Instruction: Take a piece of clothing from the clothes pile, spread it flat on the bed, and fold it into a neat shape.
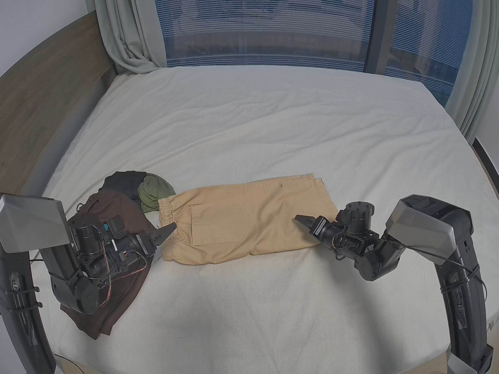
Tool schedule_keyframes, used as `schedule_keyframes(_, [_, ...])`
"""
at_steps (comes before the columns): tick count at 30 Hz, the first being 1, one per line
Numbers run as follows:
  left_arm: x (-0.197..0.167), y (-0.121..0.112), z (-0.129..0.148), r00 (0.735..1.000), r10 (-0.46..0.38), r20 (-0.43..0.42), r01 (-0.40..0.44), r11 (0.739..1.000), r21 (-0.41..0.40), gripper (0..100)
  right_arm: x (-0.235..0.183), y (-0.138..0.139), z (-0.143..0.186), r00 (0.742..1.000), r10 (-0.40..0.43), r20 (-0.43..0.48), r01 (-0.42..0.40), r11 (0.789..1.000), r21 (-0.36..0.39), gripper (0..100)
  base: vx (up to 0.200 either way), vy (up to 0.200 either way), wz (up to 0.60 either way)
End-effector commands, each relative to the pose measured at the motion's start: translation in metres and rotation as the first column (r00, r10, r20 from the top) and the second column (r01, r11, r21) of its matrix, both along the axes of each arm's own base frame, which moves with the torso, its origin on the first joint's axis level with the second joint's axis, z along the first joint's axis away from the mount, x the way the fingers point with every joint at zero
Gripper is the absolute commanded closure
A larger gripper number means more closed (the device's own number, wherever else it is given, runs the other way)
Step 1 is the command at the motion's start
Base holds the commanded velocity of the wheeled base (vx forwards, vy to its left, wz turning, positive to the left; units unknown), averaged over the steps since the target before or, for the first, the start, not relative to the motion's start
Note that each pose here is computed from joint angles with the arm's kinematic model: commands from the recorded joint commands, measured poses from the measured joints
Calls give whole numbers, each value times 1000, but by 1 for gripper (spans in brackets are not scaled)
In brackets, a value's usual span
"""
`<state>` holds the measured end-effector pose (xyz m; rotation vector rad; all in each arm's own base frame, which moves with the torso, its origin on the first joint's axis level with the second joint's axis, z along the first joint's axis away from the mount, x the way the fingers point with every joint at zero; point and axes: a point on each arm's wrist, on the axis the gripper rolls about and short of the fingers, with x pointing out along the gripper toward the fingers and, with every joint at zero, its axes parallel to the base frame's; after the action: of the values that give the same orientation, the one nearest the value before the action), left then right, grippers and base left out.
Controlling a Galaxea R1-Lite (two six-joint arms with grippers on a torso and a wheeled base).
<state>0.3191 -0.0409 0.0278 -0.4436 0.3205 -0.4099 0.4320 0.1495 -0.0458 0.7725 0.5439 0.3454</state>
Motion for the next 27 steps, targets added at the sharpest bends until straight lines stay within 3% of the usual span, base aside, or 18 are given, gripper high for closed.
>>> schedule_keyframes(1, [0,0,-1,1000,0,-3,0,1000,-2,0,0,0,-6,1000,-1,-11,1,1000,-5,100,0,0,0])
schedule_keyframes(9, [0,0,-1,1000,0,-7,0,1000,-6,0,-4,0,-3,1000,3,1,-3,1000,-6,100,0,0,0])
schedule_keyframes(27, [-3,-1,-9,999,-8,-42,7,1000,-4,0,-69,-28,31,998,54,-40,-60,981,-186,100,0,0,0])
